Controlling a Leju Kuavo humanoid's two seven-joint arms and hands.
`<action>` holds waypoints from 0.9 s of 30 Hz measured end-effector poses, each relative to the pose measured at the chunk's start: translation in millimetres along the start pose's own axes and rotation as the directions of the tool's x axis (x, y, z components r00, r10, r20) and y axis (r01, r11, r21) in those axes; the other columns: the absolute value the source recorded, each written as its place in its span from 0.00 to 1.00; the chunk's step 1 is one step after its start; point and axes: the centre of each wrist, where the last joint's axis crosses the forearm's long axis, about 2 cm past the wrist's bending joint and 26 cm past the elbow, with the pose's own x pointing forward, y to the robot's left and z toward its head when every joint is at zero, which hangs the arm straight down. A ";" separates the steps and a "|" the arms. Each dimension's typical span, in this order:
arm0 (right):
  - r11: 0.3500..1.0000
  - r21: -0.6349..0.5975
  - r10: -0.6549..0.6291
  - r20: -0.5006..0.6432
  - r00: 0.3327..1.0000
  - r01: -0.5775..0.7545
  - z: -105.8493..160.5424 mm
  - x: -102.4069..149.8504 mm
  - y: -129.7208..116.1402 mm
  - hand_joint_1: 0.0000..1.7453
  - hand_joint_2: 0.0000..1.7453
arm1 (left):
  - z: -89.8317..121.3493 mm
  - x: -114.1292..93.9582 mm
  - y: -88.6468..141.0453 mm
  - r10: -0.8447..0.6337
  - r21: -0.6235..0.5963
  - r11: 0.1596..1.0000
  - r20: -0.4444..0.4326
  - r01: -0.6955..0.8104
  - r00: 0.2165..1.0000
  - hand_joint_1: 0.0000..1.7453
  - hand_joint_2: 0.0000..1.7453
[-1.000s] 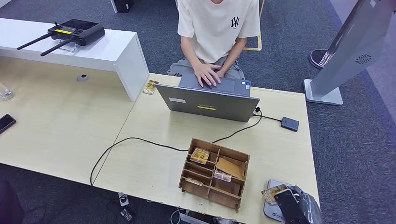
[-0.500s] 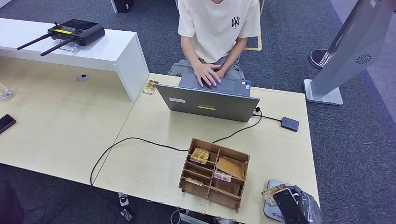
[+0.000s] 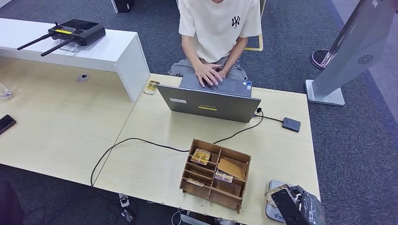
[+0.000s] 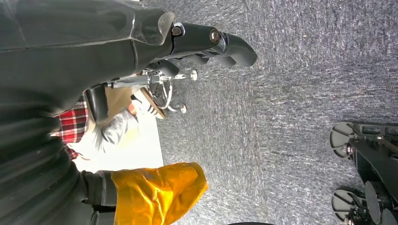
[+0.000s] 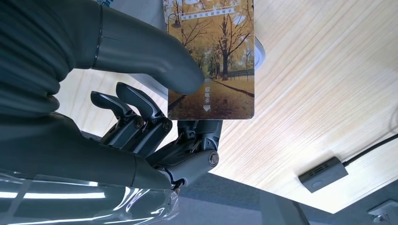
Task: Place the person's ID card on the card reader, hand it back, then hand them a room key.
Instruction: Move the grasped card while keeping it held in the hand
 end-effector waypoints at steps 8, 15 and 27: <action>1.000 -0.004 0.020 -0.012 1.000 -0.020 -1.2 -0.6 -2.0 1.00 1.00 | 0.0 -0.3 0.1 0.003 -0.001 1.000 -0.001 -0.003 1.000 0.00 1.00; 0.999 0.004 0.046 -0.024 0.999 -0.046 -3.7 -1.8 -5.5 1.00 1.00 | -0.1 -0.9 0.3 0.008 -0.002 1.000 -0.002 -0.008 1.000 0.00 1.00; 0.997 0.008 0.075 -0.034 0.997 -0.075 -5.6 -0.9 -6.6 1.00 1.00 | -0.1 -1.0 0.3 0.007 -0.003 1.000 -0.006 -0.007 1.000 0.00 1.00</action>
